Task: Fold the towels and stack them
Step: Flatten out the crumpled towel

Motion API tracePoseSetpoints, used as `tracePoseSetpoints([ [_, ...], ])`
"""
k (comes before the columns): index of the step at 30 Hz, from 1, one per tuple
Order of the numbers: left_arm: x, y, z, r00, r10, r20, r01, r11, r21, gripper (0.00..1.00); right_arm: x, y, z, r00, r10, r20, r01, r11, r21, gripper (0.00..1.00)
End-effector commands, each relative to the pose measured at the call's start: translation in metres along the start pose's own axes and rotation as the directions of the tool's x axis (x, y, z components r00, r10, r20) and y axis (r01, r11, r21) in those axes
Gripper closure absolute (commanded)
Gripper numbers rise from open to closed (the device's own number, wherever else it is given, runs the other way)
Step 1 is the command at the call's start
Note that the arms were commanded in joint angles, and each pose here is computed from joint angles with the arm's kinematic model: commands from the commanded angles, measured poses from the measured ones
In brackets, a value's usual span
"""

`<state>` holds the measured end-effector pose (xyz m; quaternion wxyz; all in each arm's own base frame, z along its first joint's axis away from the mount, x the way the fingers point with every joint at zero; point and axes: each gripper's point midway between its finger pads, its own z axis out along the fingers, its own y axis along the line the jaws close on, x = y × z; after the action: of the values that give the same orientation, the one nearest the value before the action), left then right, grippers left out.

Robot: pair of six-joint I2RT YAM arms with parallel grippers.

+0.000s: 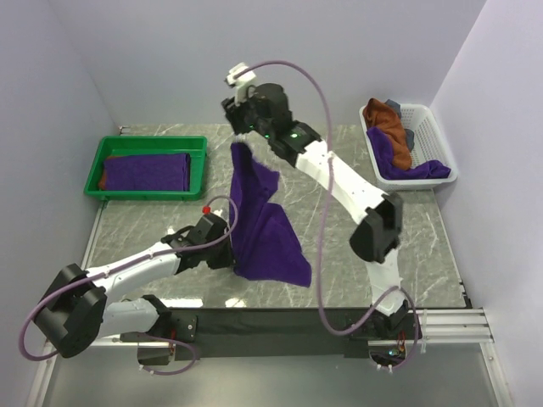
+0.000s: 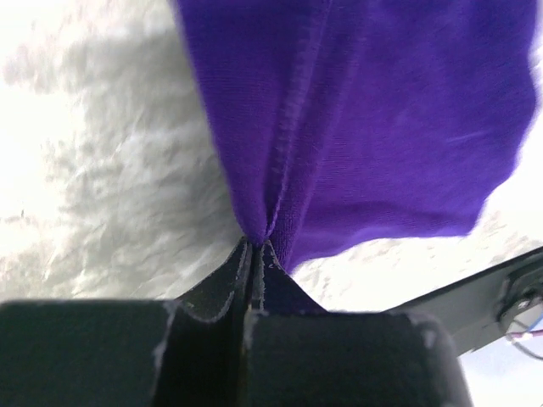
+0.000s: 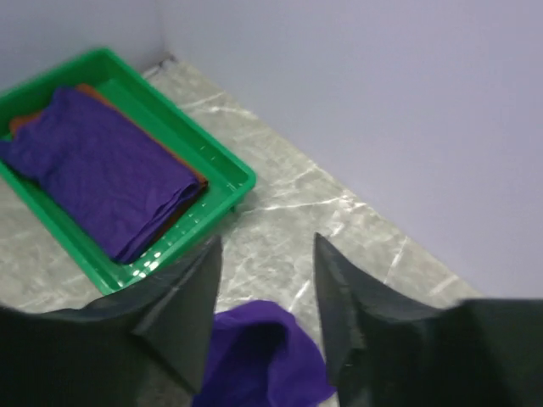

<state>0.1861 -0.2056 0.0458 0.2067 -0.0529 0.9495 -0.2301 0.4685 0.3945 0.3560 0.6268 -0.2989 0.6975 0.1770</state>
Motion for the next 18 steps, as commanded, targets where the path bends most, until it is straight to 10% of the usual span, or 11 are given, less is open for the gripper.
tracePoseSetpoints([
  [1, 0.007, -0.003, -0.005, 1.000, -0.010, -0.010, 0.011, 0.999, 0.037, 0.97, -0.023, 0.029, -0.005, 1.000, -0.028, 0.011, 0.029, 0.996, -0.090, 0.41],
  [7, -0.009, -0.008, -0.012, 0.997, -0.032, 0.066, 0.029, 0.999, 0.044, 0.92, 0.050, -0.009, -0.072, 0.975, 0.159, -0.153, -0.153, 0.987, 0.050, 0.42],
  [18, -0.016, -0.008, -0.001, 0.997, -0.052, 0.060, 0.052, 0.999, -0.004, 0.95, 0.293, 0.046, -0.184, 0.679, 0.361, -0.639, -0.376, 0.919, 0.120, 0.42],
])
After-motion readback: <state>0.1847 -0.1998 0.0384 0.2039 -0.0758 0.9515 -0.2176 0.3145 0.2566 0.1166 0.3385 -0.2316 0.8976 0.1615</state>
